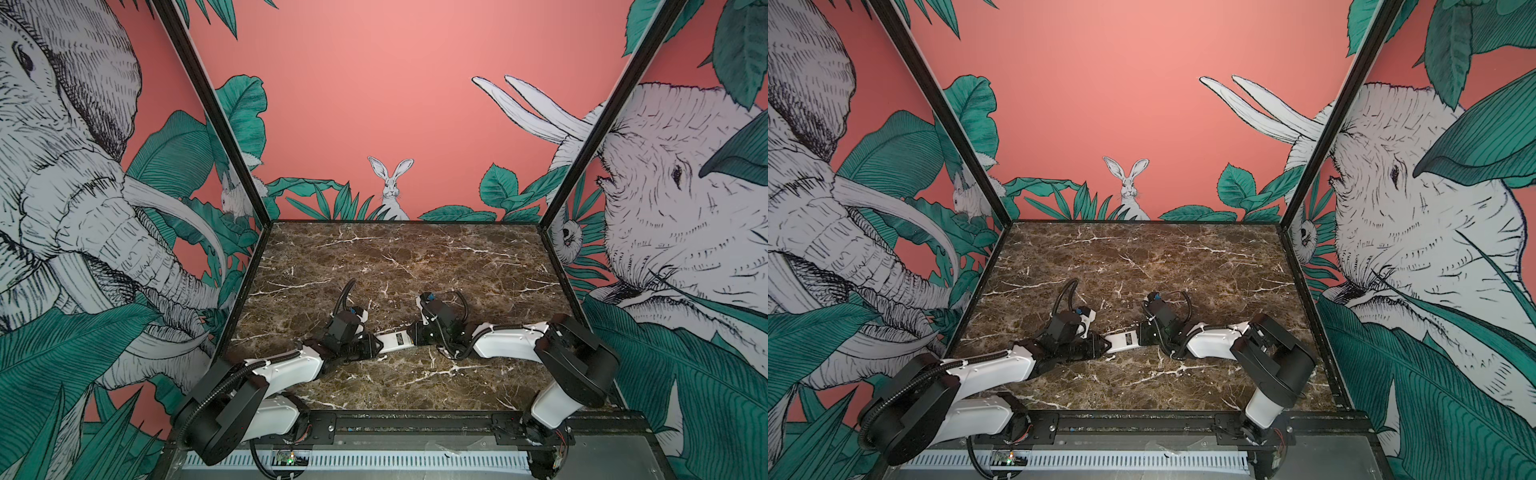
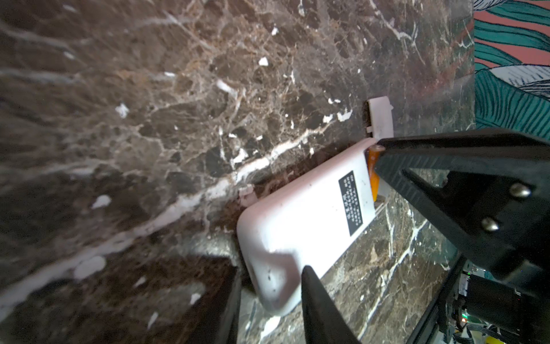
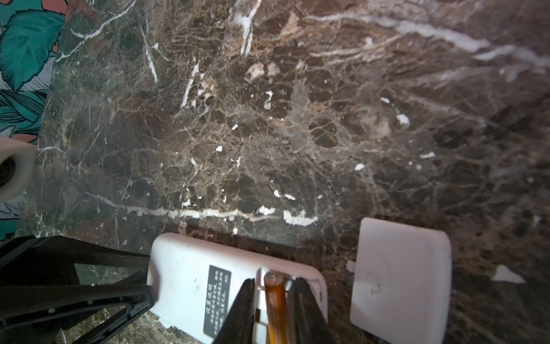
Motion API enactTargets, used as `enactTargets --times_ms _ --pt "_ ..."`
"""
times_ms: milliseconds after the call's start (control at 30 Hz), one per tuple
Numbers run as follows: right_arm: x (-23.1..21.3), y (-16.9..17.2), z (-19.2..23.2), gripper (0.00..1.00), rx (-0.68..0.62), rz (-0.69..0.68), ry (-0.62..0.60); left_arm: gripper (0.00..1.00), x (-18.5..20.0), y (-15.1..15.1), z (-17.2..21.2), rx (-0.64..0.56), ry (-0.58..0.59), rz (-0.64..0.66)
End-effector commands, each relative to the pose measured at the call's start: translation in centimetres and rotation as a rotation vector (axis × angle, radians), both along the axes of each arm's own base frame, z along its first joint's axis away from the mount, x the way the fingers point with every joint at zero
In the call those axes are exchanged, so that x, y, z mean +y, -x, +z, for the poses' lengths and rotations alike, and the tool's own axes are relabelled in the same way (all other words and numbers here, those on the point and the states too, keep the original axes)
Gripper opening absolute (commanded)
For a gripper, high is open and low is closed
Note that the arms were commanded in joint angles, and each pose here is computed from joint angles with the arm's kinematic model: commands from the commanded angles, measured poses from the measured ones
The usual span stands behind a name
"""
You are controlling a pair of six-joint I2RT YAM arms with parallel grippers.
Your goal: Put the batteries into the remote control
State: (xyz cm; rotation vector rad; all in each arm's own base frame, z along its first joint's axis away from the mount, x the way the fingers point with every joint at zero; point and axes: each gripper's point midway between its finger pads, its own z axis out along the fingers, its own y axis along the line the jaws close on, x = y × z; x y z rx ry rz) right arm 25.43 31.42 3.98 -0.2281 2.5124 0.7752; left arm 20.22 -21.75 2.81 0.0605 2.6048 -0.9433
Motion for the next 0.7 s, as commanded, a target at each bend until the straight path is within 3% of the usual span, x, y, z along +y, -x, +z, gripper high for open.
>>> enactTargets --times_ms 0,367,533,667 --pt "0.0 0.0 0.5 0.27 -0.015 -0.014 -0.013 0.36 1.0 1.3 -1.6 0.060 -0.038 0.011" --pt "0.4 0.0 3.5 0.34 -0.086 0.015 -0.019 0.37 1.0 1.0 -1.0 0.042 -0.056 0.001" --pt "0.0 0.0 4.9 0.36 -0.121 0.020 -0.015 0.43 1.5 0.6 -0.3 0.010 -0.110 -0.016" --pt "-1.4 0.1 6.5 0.42 -0.207 0.084 0.090 0.47 1.5 0.4 0.7 -0.013 -0.127 -0.040"
